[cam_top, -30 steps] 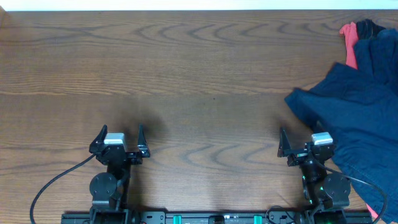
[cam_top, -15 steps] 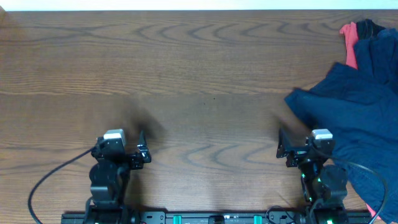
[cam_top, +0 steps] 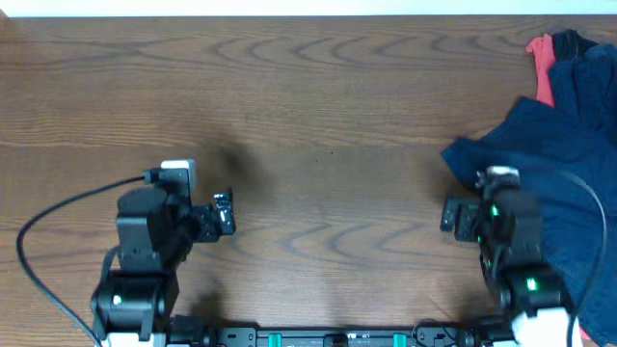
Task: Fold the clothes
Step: 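Reach the right gripper into the navy clothing pile and grasp shorts, then drag the navy shorts left onto the open table with the right gripper, then grasp the shorts' left edge with the left gripper and pull leftward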
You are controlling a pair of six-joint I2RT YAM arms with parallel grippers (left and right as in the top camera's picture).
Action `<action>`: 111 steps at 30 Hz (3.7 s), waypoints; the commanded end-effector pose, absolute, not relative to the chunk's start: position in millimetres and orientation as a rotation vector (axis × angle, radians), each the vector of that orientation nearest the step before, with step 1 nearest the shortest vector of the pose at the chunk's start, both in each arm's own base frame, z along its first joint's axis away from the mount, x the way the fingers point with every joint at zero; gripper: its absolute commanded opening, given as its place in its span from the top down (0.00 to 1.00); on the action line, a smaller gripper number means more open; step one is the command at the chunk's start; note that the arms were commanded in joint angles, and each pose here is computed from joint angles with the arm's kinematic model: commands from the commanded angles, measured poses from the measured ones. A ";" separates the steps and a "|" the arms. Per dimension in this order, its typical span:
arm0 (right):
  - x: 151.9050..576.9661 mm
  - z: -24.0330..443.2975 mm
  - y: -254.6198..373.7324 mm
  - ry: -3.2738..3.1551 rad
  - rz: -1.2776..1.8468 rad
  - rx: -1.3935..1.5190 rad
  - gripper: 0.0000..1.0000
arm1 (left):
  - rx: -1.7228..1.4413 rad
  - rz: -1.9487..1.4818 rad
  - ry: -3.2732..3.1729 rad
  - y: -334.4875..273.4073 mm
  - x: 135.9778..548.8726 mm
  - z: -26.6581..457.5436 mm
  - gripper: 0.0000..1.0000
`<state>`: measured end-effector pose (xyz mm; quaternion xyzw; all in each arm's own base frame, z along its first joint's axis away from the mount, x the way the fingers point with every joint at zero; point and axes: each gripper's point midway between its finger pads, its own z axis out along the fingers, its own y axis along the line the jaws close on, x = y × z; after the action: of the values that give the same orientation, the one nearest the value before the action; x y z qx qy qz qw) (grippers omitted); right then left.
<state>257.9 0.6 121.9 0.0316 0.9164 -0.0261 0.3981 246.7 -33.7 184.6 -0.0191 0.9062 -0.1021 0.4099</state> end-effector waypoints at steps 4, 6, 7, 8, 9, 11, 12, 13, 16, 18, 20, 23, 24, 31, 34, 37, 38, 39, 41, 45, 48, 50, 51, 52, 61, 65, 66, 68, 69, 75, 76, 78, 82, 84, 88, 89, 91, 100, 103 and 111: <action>298.8 124.5 3.0 2.396 -0.115 -0.024 0.01 | -0.011 -0.395 2.313 -51.8 245.7 189.7 0.02; 309.1 121.9 11.6 2.394 -0.062 -0.046 0.01 | -0.012 -0.395 2.322 -51.7 244.0 188.0 0.02; 312.5 119.3 12.9 2.395 -0.055 -0.049 0.01 | -0.013 -0.395 2.326 -51.7 243.3 187.3 0.02; 318.4 116.9 11.2 2.386 -0.067 -0.043 0.01 | -0.014 -0.395 2.330 -51.7 242.7 186.7 0.02; 323.4 113.9 7.4 2.383 -0.090 -0.029 0.01 | -0.014 -0.395 2.331 -51.6 242.6 186.4 0.02; 328.0 105.8 -3.4 2.397 -0.149 0.006 0.01 | -0.014 -0.395 2.330 -51.6 242.7 186.5 0.02; 329.1 99.5 -12.4 2.411 -0.193 0.046 0.01 | -0.014 -0.395 2.330 -51.6 242.8 186.6 0.02; 329.4 93.4 -20.8 2.425 -0.236 0.079 0.01 | -0.014 -0.395 2.330 -51.6 242.8 186.6 0.02; 331.8 69.0 -40.8 2.480 -0.321 0.136 0.03 | -0.014 -0.395 2.330 -51.6 242.8 186.6 0.02; 335.3 55.1 -47.0 2.503 -0.331 0.157 0.06 | -0.014 -0.395 2.330 -51.6 242.8 186.6 0.02; 340.2 42.2 -51.1 2.516 -0.338 0.170 0.10 | -0.014 -0.395 2.330 -51.6 242.8 186.6 0.02; 349.6 29.2 -51.6 2.511 -0.338 0.172 0.12 | -0.014 -0.395 2.330 -51.6 242.8 186.6 0.02; 352.9 25.8 -51.5 2.507 -0.336 0.172 0.12 | -0.014 -0.395 2.330 -51.6 242.7 186.5 0.02; 357.0 -7.2 -51.6 2.550 -0.343 0.167 0.19 | -0.014 -0.395 2.330 -51.6 242.8 186.6 0.02; 352.8 -19.6 -51.6 2.584 -0.348 0.163 0.30 | -0.014 -0.395 2.330 -51.6 242.8 186.6 0.02; 351.7 -21.9 -51.6 2.591 -0.349 0.162 0.61 | -0.014 -0.395 2.329 -51.6 242.9 186.7 0.02; 352.4 -20.7 -51.6 2.588 -0.349 0.162 0.73 | -0.014 -0.395 2.329 -51.6 242.9 186.7 0.02; 353.4 -18.6 -51.4 2.581 -0.347 0.164 0.82 | -0.014 -0.395 2.329 -51.6 242.9 186.7 0.02; 355.9 -12.2 -51.2 2.562 -0.342 0.171 0.94 | -0.014 -0.395 2.329 -51.6 242.9 186.7 0.02; 361.4 12.6 -50.1 2.502 -0.327 0.177 0.99 | -0.014 -0.395 2.329 -51.6 242.9 186.7 0.02; 365.9 41.3 -40.0 2.441 -0.243 0.159 0.99 | -0.013 -0.395 2.329 -51.6 243.0 186.8 0.02; 367.5 61.0 -25.4 2.405 -0.135 0.123 0.99 | -0.013 -0.395 2.329 -51.6 243.0 186.8 0.02; 367.5 71.4 -14.9 2.388 -0.069 0.094 0.99 | -0.013 -0.395 2.329 -51.6 243.0 186.8 0.02; 366.5 83.4 -1.0 2.367 0.007 0.053 0.99 | -0.013 -0.395 2.329 -51.6 243.0 186.8 0.02; 330.9 150.4 138.6 2.180 0.411 -0.397 0.99 | -0.013 -0.395 2.329 -51.6 243.0 186.8 0.02; 309.3 147.4 191.5 2.152 0.486 -0.571 0.99 | -0.013 -0.394 2.329 -51.6 243.0 186.8 0.02; 306.3 144.4 201.2 2.149 0.490 -0.600 0.99 | -0.013 -0.394 2.329 -51.6 243.0 186.8 0.02; 304.3 137.3 218.4 2.137 0.480 -0.643 0.99 | -0.013 -0.394 2.328 -51.6 243.1 186.9 0.02; 305.3 134.1 225.0 2.132 0.473 -0.651 0.99 | -0.013 -0.394 2.328 -51.6 243.1 186.9 0.02; 328.8 116.9 256.6 2.069 0.478 -0.600 0.99 | -0.012 -0.394 2.325 -51.6 243.7 187.5 0.02; 334.7 115.7 259.3 2.061 0.494 -0.559 0.99 | -0.012 -0.394 2.325 -51.6 243.7 187.5 0.02; 346.7 115.2 262.6 2.037 0.516 -0.482 0.99 | -0.013 -0.394 2.325 -51.6 243.6 187.4 0.02; 360.0 118.2 252.1 2.019 0.464 -0.386 0.48 | -0.012 -0.394 2.325 -51.6 243.5 187.4 0.02; 363.9 122.8 241.8 2.017 0.423 -0.352 0.19 | -0.013 -0.394 2.325 -51.6 243.6 187.4 0.02; 369.0 141.7 207.9 2.020 0.342 -0.266 0.01 | -0.012 -0.394 2.321 -51.7 244.2 188.1 0.02; 369.2 146.5 193.1 2.031 0.305 -0.234 0.01 | -0.012 -0.396 2.321 -51.8 244.2 188.1 0.02; 366.1 151.3 163.8 2.064 0.226 -0.174 0.01 | -0.011 -0.396 2.318 -51.9 245.4 188.7 0.02; 304.4 122.8 35.7 2.383 -0.012 0.215 0.01 | 0.040 -0.625 2.372 -95.1 278.7 168.1 0.02; 289.8 116.8 11.9 2.426 -0.046 0.348 0.01 | 0.080 -0.722 2.430 -123.3 291.8 145.5 0.02; 282.9 112.4 6.0 2.458 0.003 0.406 0.01 | 0.273 -0.872 2.436 -207.2 321.6 90.6 0.02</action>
<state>283.1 2.3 110.7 0.1411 0.9367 -0.0207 0.3197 320.5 -175.7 106.0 0.0825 0.9071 -0.2959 0.2877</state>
